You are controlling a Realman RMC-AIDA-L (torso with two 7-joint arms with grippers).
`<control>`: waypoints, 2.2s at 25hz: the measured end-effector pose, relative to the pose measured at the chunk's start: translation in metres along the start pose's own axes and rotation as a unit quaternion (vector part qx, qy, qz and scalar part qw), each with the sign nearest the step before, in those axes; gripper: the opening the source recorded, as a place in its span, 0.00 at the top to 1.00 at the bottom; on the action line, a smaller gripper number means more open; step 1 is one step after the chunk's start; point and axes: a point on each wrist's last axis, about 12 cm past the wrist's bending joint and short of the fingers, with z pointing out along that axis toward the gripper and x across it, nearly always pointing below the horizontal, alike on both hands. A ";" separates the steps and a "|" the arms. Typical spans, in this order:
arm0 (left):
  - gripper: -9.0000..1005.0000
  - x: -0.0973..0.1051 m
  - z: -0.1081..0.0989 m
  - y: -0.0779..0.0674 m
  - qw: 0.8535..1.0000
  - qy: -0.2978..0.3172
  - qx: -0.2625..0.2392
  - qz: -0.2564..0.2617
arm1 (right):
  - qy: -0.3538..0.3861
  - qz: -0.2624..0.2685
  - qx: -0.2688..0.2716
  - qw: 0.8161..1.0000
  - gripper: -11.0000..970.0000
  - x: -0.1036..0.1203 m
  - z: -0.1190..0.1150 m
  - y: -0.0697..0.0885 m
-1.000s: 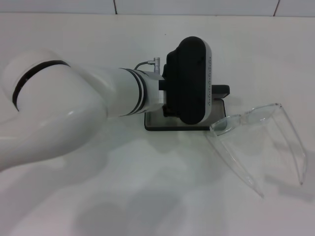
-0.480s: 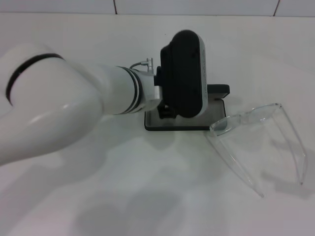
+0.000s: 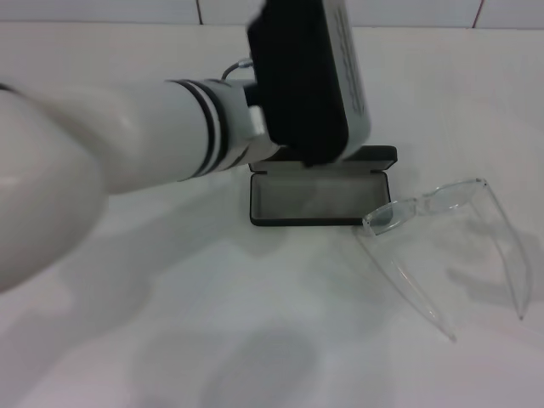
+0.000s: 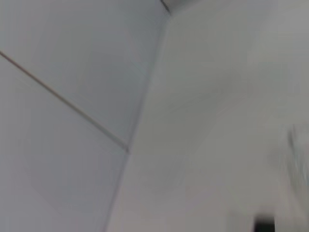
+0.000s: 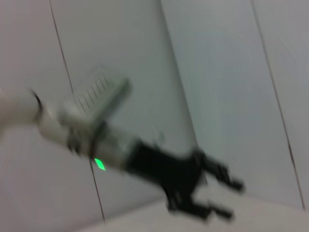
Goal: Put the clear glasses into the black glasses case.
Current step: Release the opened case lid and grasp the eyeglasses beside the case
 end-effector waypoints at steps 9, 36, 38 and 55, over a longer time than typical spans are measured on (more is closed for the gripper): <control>0.52 0.005 -0.050 0.030 0.975 -0.144 -0.012 -0.169 | 0.163 -0.052 -0.025 0.985 0.11 -0.060 0.022 -0.025; 0.60 0.131 -0.103 0.015 0.856 -0.349 0.172 -0.341 | 0.525 -0.157 -0.064 0.834 0.13 -0.124 0.207 -0.044; 0.60 0.140 -0.107 0.011 0.847 -0.362 0.174 -0.348 | 0.531 -0.170 -0.060 0.828 0.14 -0.120 0.212 -0.044; 0.60 0.155 -0.101 -0.005 0.831 -0.365 0.178 -0.380 | 0.560 -0.208 -0.045 0.801 0.16 -0.082 0.236 -0.055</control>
